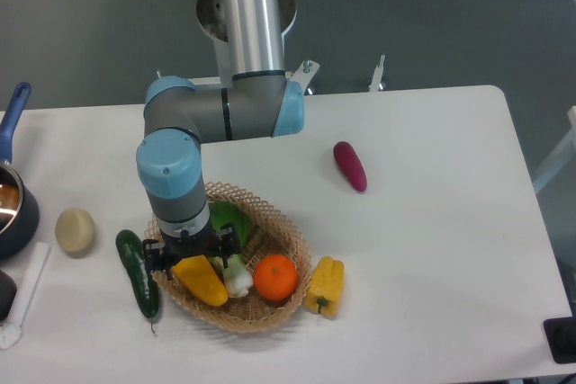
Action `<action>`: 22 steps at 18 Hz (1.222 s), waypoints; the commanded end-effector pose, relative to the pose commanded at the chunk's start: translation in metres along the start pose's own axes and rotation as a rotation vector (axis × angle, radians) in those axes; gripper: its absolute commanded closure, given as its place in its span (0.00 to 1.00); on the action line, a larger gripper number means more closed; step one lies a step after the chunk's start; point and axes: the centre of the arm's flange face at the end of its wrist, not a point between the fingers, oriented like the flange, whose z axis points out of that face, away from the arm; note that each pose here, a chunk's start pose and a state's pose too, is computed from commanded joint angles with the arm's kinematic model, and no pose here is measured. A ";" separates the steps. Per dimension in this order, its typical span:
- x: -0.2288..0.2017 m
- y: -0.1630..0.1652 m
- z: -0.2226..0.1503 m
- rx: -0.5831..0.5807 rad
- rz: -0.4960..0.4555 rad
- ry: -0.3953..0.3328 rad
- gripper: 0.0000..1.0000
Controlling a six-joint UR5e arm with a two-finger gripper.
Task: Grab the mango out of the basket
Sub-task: 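Lower the gripper around the yellow mango and close on it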
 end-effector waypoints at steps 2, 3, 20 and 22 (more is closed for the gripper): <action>0.000 0.000 0.000 0.002 -0.023 -0.001 0.00; 0.000 -0.001 0.001 0.000 -0.035 -0.002 0.00; 0.009 0.008 0.019 -0.027 -0.007 -0.042 0.00; 0.009 0.008 0.023 -0.033 -0.005 -0.044 0.00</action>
